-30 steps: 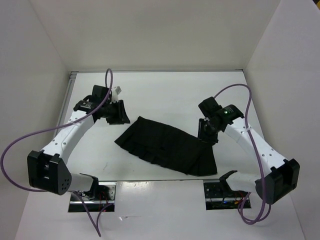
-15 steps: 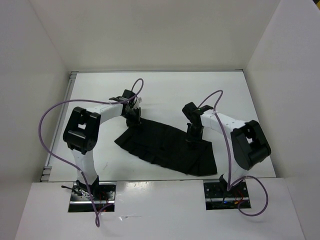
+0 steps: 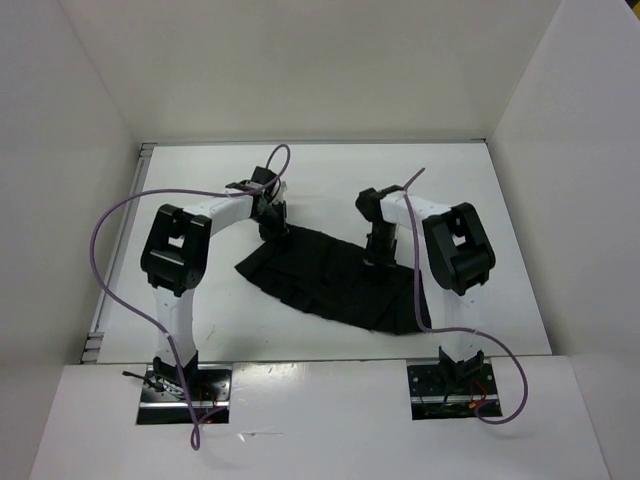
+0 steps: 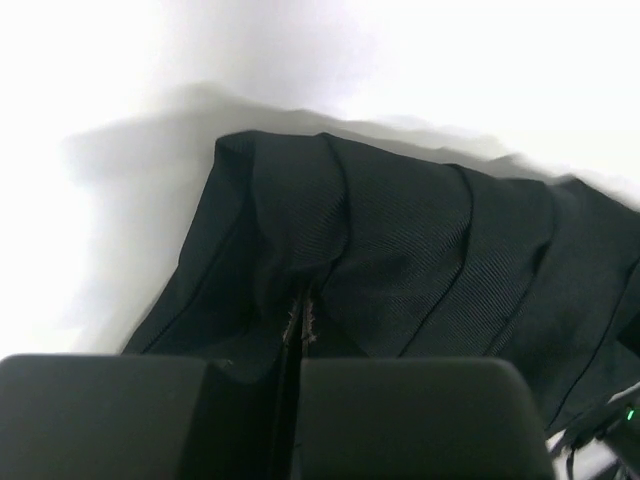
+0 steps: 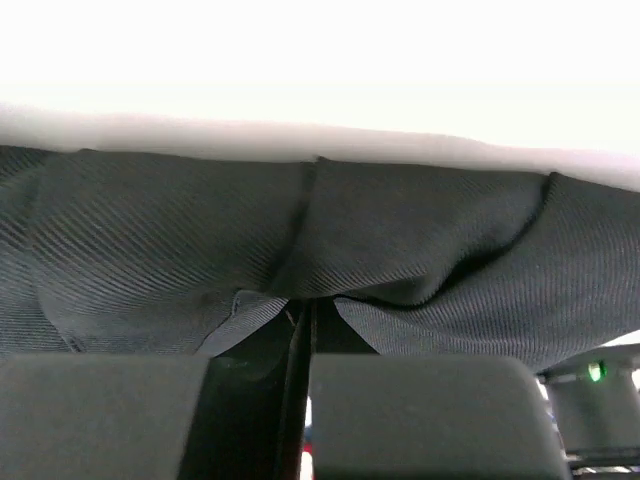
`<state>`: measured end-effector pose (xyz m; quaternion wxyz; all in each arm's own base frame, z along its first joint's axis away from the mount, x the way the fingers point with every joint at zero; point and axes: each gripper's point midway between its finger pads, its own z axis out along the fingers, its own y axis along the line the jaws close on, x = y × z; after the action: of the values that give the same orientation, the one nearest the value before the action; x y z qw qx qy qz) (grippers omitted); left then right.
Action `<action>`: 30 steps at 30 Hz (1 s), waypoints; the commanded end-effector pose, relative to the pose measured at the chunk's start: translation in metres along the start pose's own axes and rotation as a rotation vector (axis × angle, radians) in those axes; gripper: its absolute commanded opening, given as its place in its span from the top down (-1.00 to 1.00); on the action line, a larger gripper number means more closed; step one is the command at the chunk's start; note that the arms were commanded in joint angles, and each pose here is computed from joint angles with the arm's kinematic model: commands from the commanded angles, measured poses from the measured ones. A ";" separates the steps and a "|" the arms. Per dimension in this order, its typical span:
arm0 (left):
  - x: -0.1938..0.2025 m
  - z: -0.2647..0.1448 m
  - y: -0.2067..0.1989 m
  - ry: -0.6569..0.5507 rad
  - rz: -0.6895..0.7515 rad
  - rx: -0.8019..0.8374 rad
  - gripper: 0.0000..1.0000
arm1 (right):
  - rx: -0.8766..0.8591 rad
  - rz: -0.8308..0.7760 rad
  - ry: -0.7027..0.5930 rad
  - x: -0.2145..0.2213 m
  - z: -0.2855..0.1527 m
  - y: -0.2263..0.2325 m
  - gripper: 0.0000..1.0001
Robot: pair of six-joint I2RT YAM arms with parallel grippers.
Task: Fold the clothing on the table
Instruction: Fold the skirt
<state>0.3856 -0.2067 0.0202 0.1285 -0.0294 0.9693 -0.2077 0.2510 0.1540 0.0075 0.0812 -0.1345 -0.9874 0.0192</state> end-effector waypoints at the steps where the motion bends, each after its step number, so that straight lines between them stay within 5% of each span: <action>1: -0.026 0.015 -0.002 -0.032 -0.005 -0.032 1.00 | -0.039 0.070 -0.315 -0.114 0.003 0.013 0.97; 7: -0.067 0.020 -0.012 -0.073 0.005 -0.030 1.00 | -0.065 0.111 -0.581 -0.198 -0.068 0.018 0.95; 13: -0.070 0.008 -0.018 -0.101 0.002 -0.016 1.00 | -0.127 0.090 -0.750 -0.179 -0.153 0.006 0.19; 15: -0.066 0.004 -0.019 -0.107 0.006 -0.001 1.00 | -0.143 0.104 -0.769 -0.167 -0.168 -0.001 0.15; 21: -0.053 -0.003 -0.022 -0.099 -0.001 0.031 1.00 | 0.062 0.137 -0.688 -0.148 -0.129 -0.041 0.09; 30: -0.039 -0.009 -0.019 -0.096 -0.009 0.041 1.00 | 0.138 0.138 -0.598 -0.142 -0.078 -0.049 0.09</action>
<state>0.4199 -0.2137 0.0256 0.1571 -0.0416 0.9644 -0.2089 0.3862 0.0740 0.0689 -0.2011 -0.1752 -0.9575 0.1102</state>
